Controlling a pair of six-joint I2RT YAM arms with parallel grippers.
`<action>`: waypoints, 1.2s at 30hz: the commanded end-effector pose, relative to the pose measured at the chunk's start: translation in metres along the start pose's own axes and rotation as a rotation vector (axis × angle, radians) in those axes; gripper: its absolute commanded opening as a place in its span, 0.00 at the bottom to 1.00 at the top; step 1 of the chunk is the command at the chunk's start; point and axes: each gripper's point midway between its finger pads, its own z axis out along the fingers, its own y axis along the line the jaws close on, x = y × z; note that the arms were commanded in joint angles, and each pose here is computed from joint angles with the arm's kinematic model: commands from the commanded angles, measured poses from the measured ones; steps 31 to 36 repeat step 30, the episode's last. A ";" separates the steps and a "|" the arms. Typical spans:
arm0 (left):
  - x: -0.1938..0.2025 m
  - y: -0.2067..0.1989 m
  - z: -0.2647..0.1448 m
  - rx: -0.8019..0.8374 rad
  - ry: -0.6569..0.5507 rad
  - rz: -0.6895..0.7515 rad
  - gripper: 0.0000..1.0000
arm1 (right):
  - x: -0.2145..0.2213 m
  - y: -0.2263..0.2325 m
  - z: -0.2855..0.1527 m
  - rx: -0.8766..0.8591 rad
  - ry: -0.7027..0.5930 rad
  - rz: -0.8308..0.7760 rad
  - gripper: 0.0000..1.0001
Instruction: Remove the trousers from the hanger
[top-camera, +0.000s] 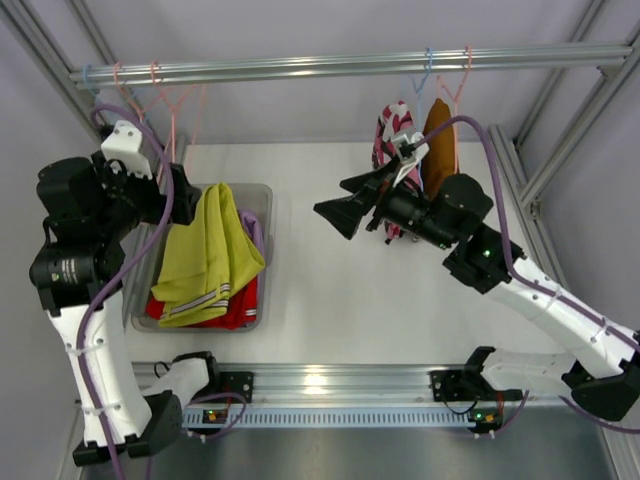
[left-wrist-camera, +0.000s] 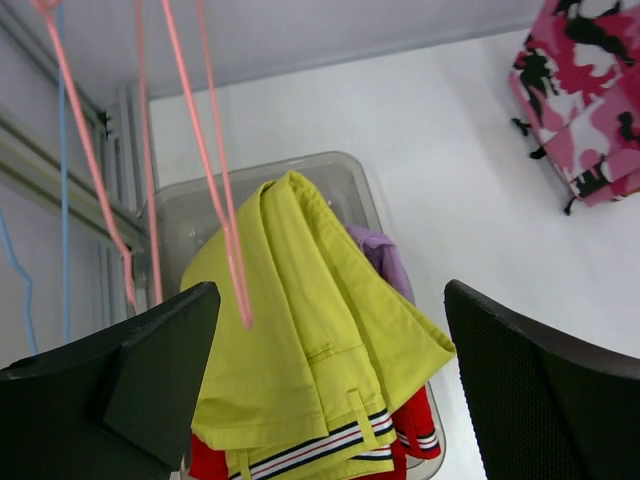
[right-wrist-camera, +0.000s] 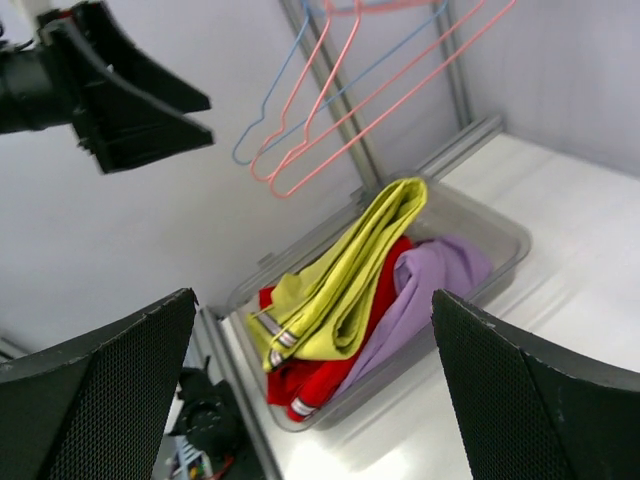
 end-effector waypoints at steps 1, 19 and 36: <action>-0.002 -0.022 -0.003 0.134 -0.002 0.024 0.99 | -0.057 -0.006 -0.030 0.084 -0.131 -0.143 0.99; 0.014 0.006 0.009 -0.009 -0.065 0.118 0.99 | -0.110 -0.112 -0.236 0.757 -0.450 -0.343 0.99; -0.003 -0.002 -0.010 -0.015 -0.168 0.132 0.99 | -0.100 -0.108 -0.259 0.826 -0.423 -0.451 0.99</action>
